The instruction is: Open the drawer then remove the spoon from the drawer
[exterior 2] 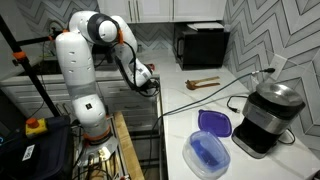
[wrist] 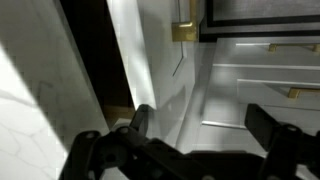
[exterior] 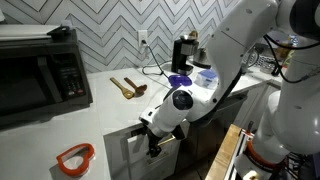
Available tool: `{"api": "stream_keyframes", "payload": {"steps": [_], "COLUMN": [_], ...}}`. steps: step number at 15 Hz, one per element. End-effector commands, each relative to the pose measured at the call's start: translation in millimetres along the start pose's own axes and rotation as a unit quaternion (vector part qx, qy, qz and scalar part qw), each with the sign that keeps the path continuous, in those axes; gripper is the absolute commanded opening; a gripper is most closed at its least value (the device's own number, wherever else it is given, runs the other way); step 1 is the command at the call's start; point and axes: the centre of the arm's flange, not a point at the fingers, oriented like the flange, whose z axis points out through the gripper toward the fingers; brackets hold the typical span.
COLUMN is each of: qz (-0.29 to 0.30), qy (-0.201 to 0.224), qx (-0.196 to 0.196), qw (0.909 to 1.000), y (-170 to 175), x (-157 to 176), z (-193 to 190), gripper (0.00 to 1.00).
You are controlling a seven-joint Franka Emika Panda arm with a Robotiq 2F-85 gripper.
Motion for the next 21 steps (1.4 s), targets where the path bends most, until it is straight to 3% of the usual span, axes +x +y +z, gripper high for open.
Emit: {"api": "stream_keyframes", "payload": {"steps": [1, 7, 11, 21], "qz": [0.008, 0.017, 0.023, -0.006], "qy": [0.003, -0.011, -0.029, -0.024], "qx": [0.019, 0.066, 0.121, 0.114], "qw": [0.9998, 0.9976, 0.9920, 0.9932], "y": [-12.2, -14.0, -35.6, -33.7], "x": [-5.7, -4.8, -11.2, 33.8], "z": [22.2, 15.2, 22.4, -19.4], "gripper": [1.00, 1.00, 1.00, 1.00]}}
